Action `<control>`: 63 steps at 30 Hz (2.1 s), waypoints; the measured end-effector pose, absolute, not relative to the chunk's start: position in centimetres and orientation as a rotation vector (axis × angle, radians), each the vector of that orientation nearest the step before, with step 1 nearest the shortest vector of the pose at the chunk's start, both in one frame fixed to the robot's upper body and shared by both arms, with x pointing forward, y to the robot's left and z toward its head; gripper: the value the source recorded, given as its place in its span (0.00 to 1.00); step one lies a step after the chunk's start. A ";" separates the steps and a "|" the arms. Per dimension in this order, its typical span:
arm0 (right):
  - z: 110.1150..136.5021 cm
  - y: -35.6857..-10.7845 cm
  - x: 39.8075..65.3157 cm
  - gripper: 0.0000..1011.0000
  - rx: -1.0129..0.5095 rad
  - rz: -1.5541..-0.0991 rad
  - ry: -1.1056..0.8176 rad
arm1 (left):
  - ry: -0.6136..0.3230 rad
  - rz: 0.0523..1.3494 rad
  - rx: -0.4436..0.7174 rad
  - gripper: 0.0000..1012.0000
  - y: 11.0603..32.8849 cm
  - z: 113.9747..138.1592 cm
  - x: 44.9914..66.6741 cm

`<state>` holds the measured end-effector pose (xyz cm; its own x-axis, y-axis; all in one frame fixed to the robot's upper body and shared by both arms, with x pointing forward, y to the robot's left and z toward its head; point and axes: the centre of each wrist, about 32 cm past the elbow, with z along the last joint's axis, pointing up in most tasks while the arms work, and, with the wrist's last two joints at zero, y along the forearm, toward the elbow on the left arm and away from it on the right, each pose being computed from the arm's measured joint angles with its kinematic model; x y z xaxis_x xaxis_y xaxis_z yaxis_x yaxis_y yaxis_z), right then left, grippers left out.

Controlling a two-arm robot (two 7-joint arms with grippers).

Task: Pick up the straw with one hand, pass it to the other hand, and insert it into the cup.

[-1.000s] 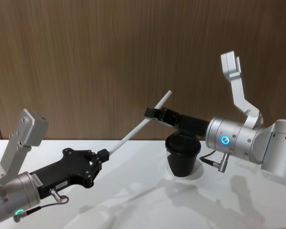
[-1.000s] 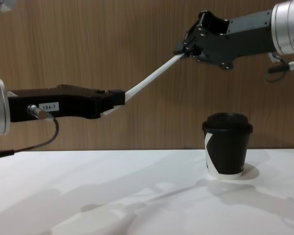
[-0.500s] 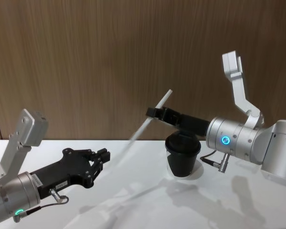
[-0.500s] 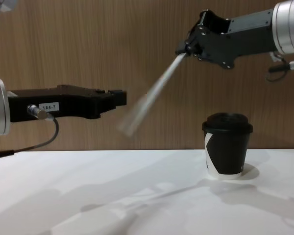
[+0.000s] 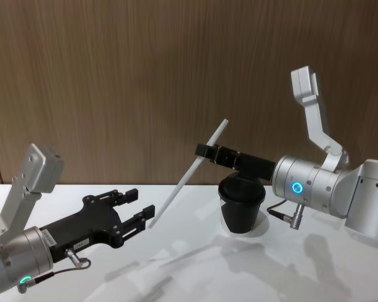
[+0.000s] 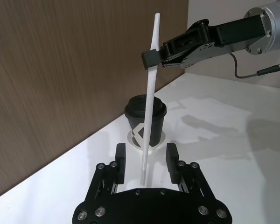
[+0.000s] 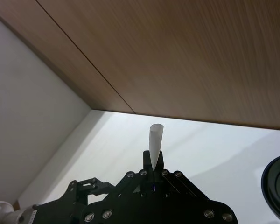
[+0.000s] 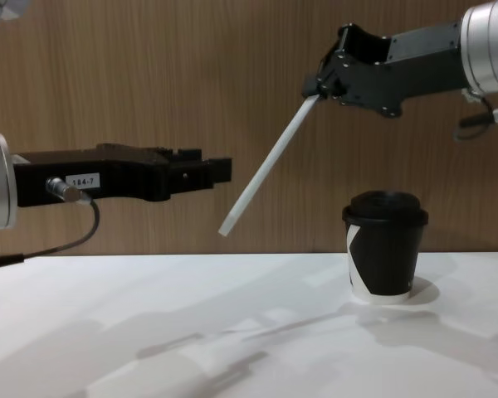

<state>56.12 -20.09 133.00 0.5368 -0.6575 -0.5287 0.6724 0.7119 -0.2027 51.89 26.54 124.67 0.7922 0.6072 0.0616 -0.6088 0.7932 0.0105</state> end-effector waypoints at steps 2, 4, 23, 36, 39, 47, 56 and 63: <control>133.1 -20.1 56.1 0.01 0.011 -0.799 0.590 | -0.056 0.654 0.030 0.56 26.5 124.7 51.9; 133.2 -20.2 56.1 0.01 -0.005 -0.801 0.563 | -0.056 0.654 0.030 0.60 26.5 124.7 51.9; 134.5 -22.5 55.7 0.01 -0.164 -0.827 0.263 | -0.056 0.654 0.030 0.99 26.5 124.7 51.9; 136.1 -25.2 55.6 0.01 -0.244 -0.784 0.059 | -0.056 0.654 0.030 0.99 26.5 124.7 51.9; 136.5 -25.7 55.6 0.01 -0.253 -0.773 0.034 | -0.056 0.654 0.030 0.99 26.5 124.7 51.9; 137.4 -26.8 55.7 0.01 -0.274 -0.753 -0.024 | -0.056 0.654 0.030 0.99 26.5 124.7 51.9; 138.2 -27.8 56.2 0.01 -0.290 -0.756 -0.060 | -0.056 0.654 0.030 0.99 26.5 124.7 51.9; 138.7 -28.2 56.5 0.01 -0.287 -0.757 -0.076 | -0.056 0.654 0.030 0.99 26.5 124.7 51.9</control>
<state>56.50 -28.23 138.68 0.7260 -0.6663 0.1704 0.6868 0.6897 -0.2294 51.89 26.54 124.67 0.7922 0.6072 0.0616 -0.6088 0.7932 0.0105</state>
